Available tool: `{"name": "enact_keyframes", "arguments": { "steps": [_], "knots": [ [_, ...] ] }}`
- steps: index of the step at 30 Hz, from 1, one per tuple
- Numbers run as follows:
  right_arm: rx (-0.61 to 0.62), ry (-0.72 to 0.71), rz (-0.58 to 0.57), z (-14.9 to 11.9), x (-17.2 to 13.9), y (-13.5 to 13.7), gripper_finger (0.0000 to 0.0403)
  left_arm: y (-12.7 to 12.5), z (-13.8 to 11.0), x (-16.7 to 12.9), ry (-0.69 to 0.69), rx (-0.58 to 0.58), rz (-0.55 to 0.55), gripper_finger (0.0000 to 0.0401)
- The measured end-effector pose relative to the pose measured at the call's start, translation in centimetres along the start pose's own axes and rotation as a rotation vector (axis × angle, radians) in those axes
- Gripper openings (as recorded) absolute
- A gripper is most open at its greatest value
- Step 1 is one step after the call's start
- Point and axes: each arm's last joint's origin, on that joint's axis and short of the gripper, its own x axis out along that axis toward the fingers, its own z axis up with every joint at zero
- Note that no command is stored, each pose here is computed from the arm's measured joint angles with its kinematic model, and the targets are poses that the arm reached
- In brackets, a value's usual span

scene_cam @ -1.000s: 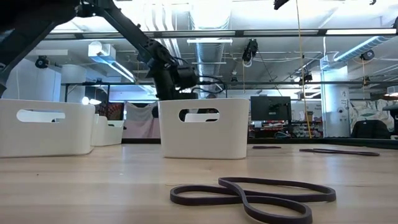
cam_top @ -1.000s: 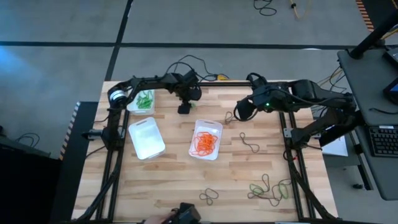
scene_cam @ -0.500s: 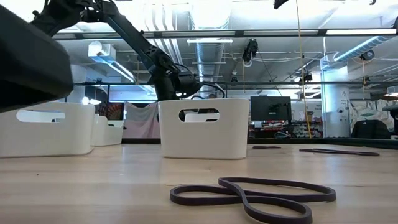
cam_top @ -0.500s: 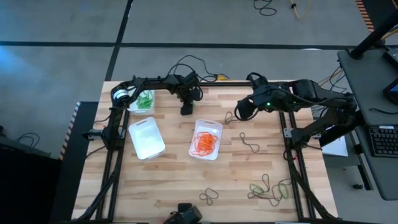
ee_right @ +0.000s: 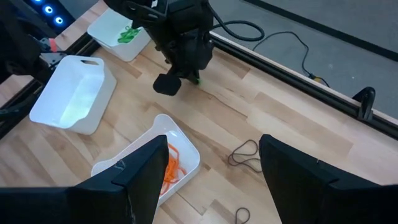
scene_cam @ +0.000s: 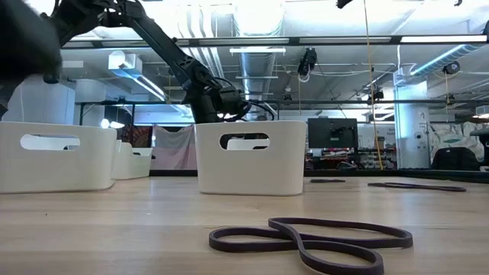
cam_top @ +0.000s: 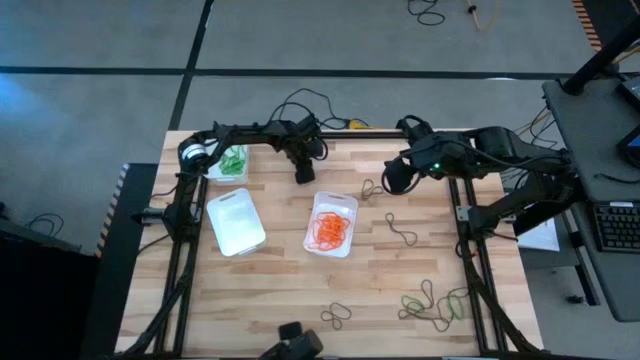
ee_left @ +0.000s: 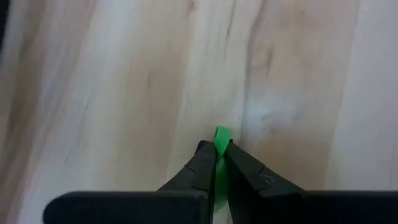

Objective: Sort rubber bands into baskets
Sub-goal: Put the green rubber band into the top white bin

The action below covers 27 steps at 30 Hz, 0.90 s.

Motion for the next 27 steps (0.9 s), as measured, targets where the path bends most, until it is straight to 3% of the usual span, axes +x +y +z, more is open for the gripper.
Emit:
{"name": "enact_keyframes", "arguments": {
  "steps": [5, 10, 13, 17, 22, 27],
  "knots": [
    [-0.001, -0.003, 0.014, 0.0, -0.5, -0.3, 0.0242, 0.0, 0.2, -3.1, 0.006, -0.028, 0.111, 0.0002],
    [0.005, -0.008, 0.024, 0.0, -0.9, -0.5, 0.0242, -0.4, -0.1, -10.1, -0.039, -0.125, 0.232, 0.0001],
    [0.005, 0.026, 0.064, -0.1, -1.0, -0.5, 0.0242, 0.4, -1.6, -14.7, -0.041, -0.202, 0.341, 0.0],
    [0.005, 0.062, 0.101, -0.2, -1.1, -0.4, 0.0242, 2.7, -5.2, -18.9, -0.039, -0.39, 0.402, 0.0],
    [0.001, 0.085, 0.111, -0.2, -0.8, -0.2, 0.0242, 5.9, -10.5, -19.4, 0.013, -0.647, 0.456, 0.0],
    [0.04, 0.109, 0.084, -0.7, 0.1, 0.0, 0.0242, 6.7, -13.4, -16.8, 0.11, -0.73, 0.425, 0.0]
  ]
}}
